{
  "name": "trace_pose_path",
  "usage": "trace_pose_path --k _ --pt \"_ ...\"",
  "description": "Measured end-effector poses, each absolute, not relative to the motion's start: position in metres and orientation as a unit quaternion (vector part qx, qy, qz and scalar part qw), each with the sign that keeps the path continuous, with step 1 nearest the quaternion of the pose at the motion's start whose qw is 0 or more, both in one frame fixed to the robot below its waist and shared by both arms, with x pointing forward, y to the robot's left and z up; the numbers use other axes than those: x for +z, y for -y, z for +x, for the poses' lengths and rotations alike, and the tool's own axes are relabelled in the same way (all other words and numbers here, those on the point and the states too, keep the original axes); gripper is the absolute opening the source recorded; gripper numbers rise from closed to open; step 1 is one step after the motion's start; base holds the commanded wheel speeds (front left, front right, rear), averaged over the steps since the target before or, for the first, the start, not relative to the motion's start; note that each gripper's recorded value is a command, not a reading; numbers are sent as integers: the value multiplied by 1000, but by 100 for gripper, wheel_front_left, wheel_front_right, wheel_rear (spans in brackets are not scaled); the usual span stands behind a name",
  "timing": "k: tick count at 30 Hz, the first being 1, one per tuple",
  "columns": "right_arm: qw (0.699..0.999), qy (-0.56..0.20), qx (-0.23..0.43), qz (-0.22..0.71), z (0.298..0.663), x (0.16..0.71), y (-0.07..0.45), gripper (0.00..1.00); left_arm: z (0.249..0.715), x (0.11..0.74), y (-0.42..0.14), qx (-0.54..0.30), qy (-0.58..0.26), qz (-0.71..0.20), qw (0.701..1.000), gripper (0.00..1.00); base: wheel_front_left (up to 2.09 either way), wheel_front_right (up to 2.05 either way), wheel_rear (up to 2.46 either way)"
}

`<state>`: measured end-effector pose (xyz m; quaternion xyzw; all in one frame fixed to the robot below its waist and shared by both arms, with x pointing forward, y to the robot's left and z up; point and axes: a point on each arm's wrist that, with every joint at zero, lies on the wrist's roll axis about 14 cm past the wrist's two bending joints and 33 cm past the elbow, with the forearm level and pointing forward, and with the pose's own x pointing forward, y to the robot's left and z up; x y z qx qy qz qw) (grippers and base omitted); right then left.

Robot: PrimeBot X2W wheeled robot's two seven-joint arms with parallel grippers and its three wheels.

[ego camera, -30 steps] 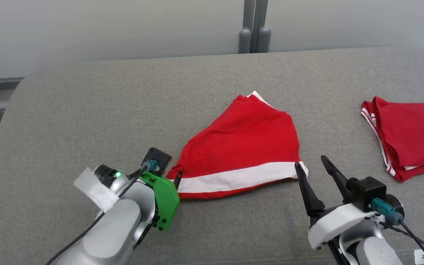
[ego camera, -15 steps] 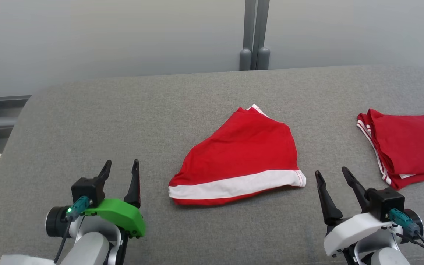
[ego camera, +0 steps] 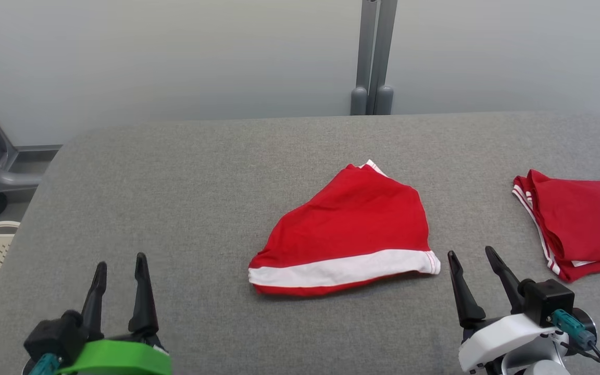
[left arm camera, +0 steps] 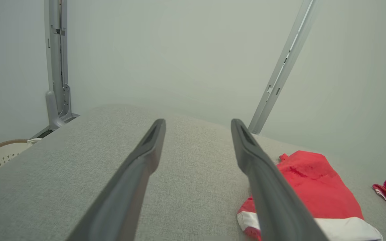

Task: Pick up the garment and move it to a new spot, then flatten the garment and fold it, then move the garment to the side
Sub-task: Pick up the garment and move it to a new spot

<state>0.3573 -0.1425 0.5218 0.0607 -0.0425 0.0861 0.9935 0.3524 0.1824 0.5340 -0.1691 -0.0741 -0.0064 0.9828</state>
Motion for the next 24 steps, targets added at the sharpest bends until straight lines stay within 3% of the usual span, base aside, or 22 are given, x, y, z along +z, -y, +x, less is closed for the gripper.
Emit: trace_pose_path --k 7,24 --pt "994 41 90 39 354 516 141 100 329 530 -193 -1 80 -129 988 100 0 0 0" --pt "996 -19 82 2 346 484 149 100 305 468 -195 10 -18 -94 995 100 0 0 0"
